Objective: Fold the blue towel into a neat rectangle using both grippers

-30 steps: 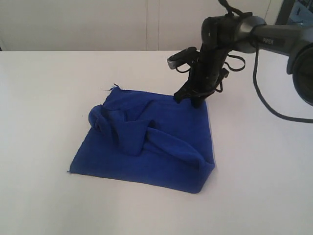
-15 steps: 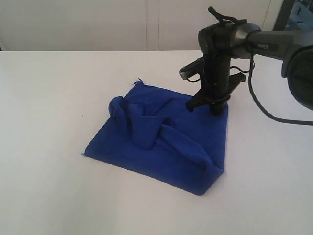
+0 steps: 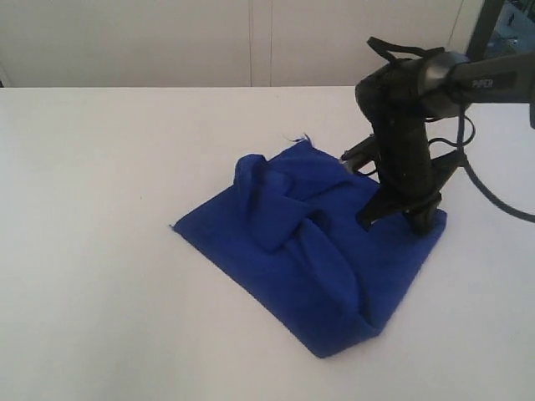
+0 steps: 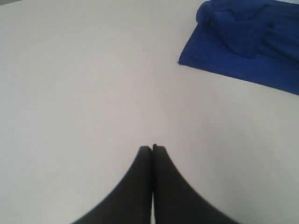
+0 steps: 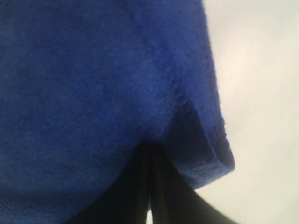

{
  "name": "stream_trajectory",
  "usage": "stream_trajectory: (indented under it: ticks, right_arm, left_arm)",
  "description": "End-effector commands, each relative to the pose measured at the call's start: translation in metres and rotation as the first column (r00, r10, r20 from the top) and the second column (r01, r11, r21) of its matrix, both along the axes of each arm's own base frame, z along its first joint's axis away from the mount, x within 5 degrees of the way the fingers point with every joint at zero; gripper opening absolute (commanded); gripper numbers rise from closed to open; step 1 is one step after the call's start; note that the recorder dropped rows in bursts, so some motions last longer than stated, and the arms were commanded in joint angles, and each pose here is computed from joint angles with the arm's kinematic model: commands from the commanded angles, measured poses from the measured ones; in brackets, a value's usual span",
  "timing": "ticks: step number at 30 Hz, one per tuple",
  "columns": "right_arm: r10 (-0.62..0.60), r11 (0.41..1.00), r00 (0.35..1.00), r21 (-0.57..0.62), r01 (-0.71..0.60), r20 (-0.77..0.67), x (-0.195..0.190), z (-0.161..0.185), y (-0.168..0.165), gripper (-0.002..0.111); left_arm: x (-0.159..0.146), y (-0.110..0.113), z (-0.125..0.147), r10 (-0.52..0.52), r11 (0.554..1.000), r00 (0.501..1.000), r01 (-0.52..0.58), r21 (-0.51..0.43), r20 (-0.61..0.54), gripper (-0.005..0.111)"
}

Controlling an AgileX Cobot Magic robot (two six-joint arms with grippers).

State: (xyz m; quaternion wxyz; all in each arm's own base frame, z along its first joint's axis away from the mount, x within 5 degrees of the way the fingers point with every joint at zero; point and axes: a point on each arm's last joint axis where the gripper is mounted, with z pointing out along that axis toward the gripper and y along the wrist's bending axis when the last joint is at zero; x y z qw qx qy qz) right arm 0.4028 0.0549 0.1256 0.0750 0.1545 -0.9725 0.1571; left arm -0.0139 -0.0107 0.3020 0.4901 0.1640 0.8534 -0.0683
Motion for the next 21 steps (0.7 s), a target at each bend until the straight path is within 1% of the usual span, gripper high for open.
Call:
stream_trajectory:
  ticks: [1,4,6,9,10,14,16,17,19,20,21]
  right_arm:
    - [-0.052,0.999,0.991,0.001,0.053,-0.122,-0.029,-0.013,-0.004,0.000]
    - [-0.051,0.999,0.984,-0.015,0.049,-0.170,-0.049,-0.014,-0.009,0.000]
    - [-0.061,0.998,0.983,-0.020,0.058,-0.174,-0.056,-0.011,-0.010,0.000]
    - [-0.063,0.998,0.986,-0.012,0.062,-0.156,-0.063,0.001,-0.011,0.000]
    - [-0.066,0.998,0.989,0.001,0.066,-0.131,-0.064,0.010,-0.011,0.000]
    - [-0.062,0.995,0.997,0.087,0.057,0.051,-0.058,0.047,-0.006,0.000]
    - [-0.076,0.980,0.973,0.197,0.032,0.220,-0.052,0.081,0.005,0.000]
    - [-0.064,0.974,0.963,0.227,0.003,0.263,-0.050,0.086,0.011,0.000]
    - [-0.025,0.951,0.942,0.299,-0.081,0.336,-0.046,0.092,0.036,0.000]
    - [0.009,0.928,0.925,0.342,-0.150,0.379,-0.045,0.090,0.059,0.000]
    - [0.019,0.916,0.916,0.360,-0.176,0.400,-0.044,0.089,0.070,0.000]
  left_arm:
    - [-0.001,0.000,-0.002,-0.003,1.000,1.000,0.003,0.003,-0.003,0.000]
    - [-0.001,0.000,-0.002,-0.003,1.000,1.000,0.003,0.003,-0.003,0.000]
    - [-0.001,0.000,-0.002,-0.003,1.000,1.000,0.003,0.003,-0.003,0.000]
    - [-0.001,0.000,-0.002,-0.003,1.000,1.000,0.003,0.003,-0.003,0.000]
    - [-0.001,0.000,-0.002,-0.003,1.000,1.000,0.003,0.003,-0.003,0.000]
    - [-0.001,0.000,-0.002,-0.003,1.000,1.000,0.003,0.003,-0.003,0.000]
    - [-0.001,0.000,-0.002,-0.003,1.000,1.000,0.003,0.003,-0.003,0.000]
    - [-0.001,0.000,-0.002,-0.003,1.000,1.000,0.003,0.003,-0.003,0.000]
    - [-0.001,0.000,-0.002,-0.003,1.000,1.000,0.003,0.003,-0.003,0.000]
    - [-0.001,0.000,-0.002,-0.003,1.000,1.000,0.003,0.003,-0.003,0.000]
    - [-0.001,0.000,-0.002,-0.003,1.000,1.000,0.003,0.003,-0.003,0.000]
